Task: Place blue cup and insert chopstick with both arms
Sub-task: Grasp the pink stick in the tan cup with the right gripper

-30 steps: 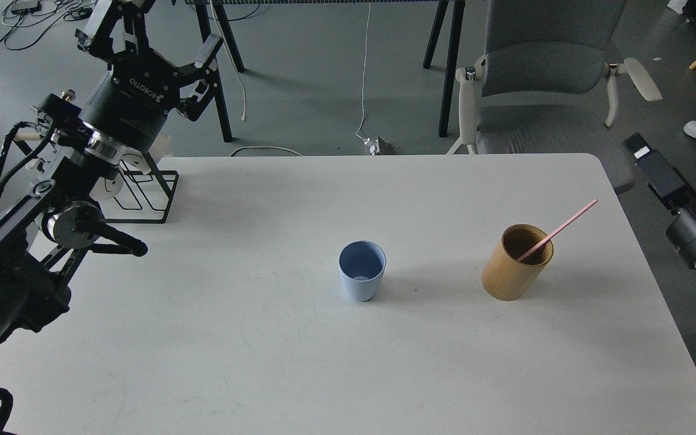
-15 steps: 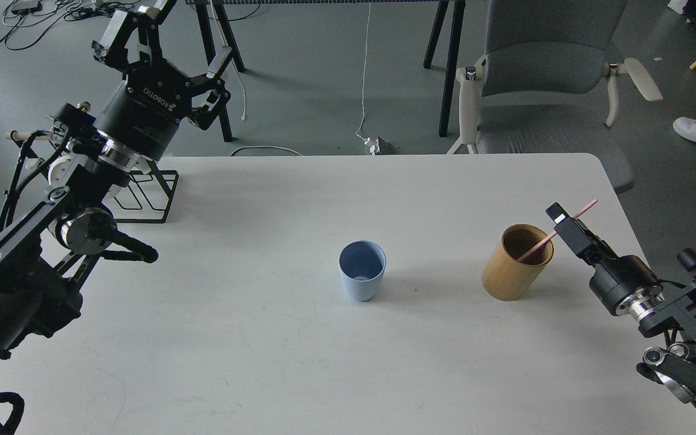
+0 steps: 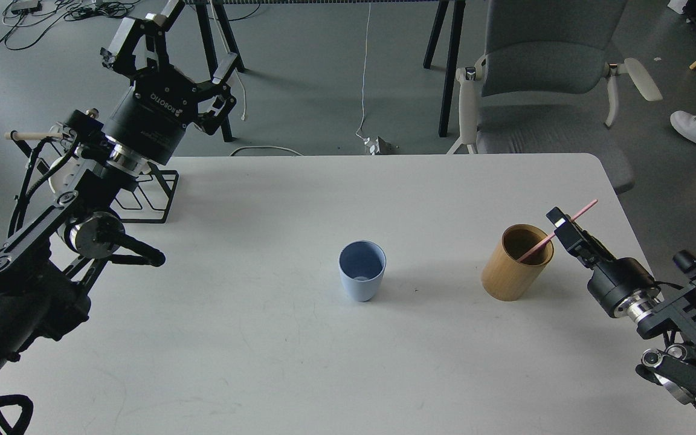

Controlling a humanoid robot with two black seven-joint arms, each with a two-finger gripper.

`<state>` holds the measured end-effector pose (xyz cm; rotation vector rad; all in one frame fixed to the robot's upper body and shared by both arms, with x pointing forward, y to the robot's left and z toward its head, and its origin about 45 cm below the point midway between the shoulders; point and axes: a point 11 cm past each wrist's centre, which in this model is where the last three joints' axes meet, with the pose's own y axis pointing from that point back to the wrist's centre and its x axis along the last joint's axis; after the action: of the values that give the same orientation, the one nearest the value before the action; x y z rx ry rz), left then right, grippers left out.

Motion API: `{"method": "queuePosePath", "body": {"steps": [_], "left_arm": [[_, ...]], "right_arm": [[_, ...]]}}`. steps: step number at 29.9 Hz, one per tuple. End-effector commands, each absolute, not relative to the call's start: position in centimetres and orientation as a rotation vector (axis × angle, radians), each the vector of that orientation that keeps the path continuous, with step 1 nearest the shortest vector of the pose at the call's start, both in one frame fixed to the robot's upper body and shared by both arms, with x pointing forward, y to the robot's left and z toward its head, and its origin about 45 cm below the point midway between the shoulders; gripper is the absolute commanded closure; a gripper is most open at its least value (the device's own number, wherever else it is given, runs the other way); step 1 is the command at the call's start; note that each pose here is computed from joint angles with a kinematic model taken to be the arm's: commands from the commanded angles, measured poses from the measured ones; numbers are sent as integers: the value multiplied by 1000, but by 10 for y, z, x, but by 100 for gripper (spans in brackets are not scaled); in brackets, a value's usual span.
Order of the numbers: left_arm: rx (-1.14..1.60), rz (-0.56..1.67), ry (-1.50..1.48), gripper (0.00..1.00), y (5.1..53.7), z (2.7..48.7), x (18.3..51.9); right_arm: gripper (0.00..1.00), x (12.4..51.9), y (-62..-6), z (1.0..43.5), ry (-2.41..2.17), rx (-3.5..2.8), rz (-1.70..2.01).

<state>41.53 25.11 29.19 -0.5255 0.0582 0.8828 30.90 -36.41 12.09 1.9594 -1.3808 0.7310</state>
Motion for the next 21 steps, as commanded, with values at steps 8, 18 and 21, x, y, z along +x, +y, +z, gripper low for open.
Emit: {"method": "queuePosePath", "body": {"steps": [8, 18, 21], "left_arm": [[-528, 883, 70, 4, 249, 288, 414], [-526, 885, 76, 3, 249, 285, 413], [-526, 886, 77, 3, 249, 285, 413]], "right_arm": [[72, 305, -363, 120, -1374, 1969, 723], [77, 302, -363, 124, -1368, 1978, 725], [78, 302, -362, 124, -1368, 1983, 725]]}}
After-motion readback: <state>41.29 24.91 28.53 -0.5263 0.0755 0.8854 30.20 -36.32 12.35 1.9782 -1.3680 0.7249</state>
